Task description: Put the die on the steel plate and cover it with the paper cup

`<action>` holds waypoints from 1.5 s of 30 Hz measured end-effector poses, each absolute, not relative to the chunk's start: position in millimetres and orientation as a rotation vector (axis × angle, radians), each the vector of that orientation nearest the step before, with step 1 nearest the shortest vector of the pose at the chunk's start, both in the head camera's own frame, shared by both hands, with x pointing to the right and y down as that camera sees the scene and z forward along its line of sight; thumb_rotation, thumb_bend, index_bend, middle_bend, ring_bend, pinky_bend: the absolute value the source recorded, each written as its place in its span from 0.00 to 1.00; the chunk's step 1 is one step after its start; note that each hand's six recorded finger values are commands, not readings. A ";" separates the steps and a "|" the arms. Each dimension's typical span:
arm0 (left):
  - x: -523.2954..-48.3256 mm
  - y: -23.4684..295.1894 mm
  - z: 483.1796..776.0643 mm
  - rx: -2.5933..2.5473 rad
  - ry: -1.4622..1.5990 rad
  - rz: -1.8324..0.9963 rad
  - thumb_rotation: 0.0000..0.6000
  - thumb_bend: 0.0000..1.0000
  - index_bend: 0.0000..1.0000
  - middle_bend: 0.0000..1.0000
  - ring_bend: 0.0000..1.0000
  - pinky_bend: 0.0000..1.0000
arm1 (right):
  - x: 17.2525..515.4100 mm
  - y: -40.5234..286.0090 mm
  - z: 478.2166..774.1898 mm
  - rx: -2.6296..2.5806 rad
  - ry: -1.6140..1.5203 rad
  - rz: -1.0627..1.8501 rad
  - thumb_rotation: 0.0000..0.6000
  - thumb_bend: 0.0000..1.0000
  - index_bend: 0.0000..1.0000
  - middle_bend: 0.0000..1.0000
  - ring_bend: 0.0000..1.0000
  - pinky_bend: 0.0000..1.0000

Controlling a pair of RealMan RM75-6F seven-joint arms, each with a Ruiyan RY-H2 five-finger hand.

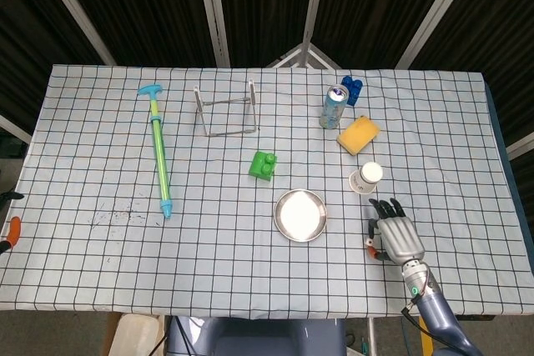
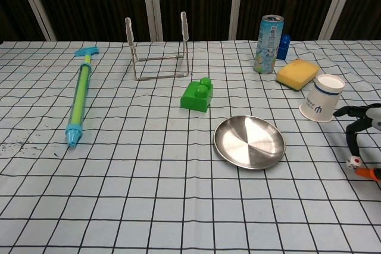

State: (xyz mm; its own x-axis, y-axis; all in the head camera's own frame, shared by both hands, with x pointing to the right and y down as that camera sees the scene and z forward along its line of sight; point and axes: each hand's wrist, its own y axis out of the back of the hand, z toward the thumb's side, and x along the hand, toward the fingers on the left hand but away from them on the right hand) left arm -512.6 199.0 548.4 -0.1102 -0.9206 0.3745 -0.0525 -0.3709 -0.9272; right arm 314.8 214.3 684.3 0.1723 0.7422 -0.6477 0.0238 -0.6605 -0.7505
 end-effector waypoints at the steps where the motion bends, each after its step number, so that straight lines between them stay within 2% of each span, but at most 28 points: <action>1: -512.6 199.1 548.3 -1.454 1.115 -1.566 1.00 0.70 0.31 0.00 0.00 0.12 | 311.1 212.1 681.7 -1.854 -0.722 1.528 1.00 0.30 0.60 0.11 0.10 0.00; 7: -513.1 199.2 547.7 -1.457 1.118 -1.565 1.00 0.70 0.31 0.00 0.00 0.12 | 278.9 196.7 670.2 -1.886 -0.701 1.444 1.00 0.30 0.60 0.11 0.11 0.00; 15: -515.9 198.0 546.8 -1.461 1.133 -1.563 1.00 0.70 0.31 0.00 0.00 0.12 | 222.6 168.0 672.1 -1.958 -0.667 1.346 1.00 0.30 0.60 0.11 0.11 0.00; 25: -519.9 195.9 545.4 -1.469 1.152 -1.557 1.00 0.70 0.31 0.00 0.00 0.12 | 161.9 145.4 698.7 -2.028 -0.625 1.327 1.00 0.30 0.60 0.11 0.11 0.00; 35: -523.3 195.5 545.0 -1.475 1.165 -1.563 1.00 0.70 0.31 0.00 0.00 0.12 | 147.6 140.7 722.3 -2.045 -0.598 1.361 1.00 0.30 0.59 0.11 0.11 0.00; 38: -523.8 195.2 545.7 -1.476 1.164 -1.566 1.00 0.70 0.31 0.00 0.00 0.12 | 147.4 137.8 723.9 -2.044 -0.605 1.361 1.00 0.30 0.53 0.11 0.11 0.00; 41: -523.6 195.1 546.3 -1.477 1.160 -1.568 1.00 0.70 0.31 0.00 0.00 0.12 | 150.3 135.0 722.7 -2.035 -0.613 1.362 1.00 0.30 0.41 0.11 0.11 0.00; 45: -523.1 195.5 546.7 -1.477 1.156 -1.571 1.00 0.70 0.32 0.00 0.00 0.12 | 155.2 132.4 719.5 -2.030 -0.604 1.367 1.00 0.30 0.33 0.11 0.11 0.00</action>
State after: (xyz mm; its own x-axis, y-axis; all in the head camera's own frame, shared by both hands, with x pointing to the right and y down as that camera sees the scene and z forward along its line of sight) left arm -523.1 195.5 546.7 -0.1237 -0.9157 0.3824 -0.0932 -0.3729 -0.9232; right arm 155.2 132.4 719.5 0.3625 0.6656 -0.6524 0.0347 -0.7092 -0.7042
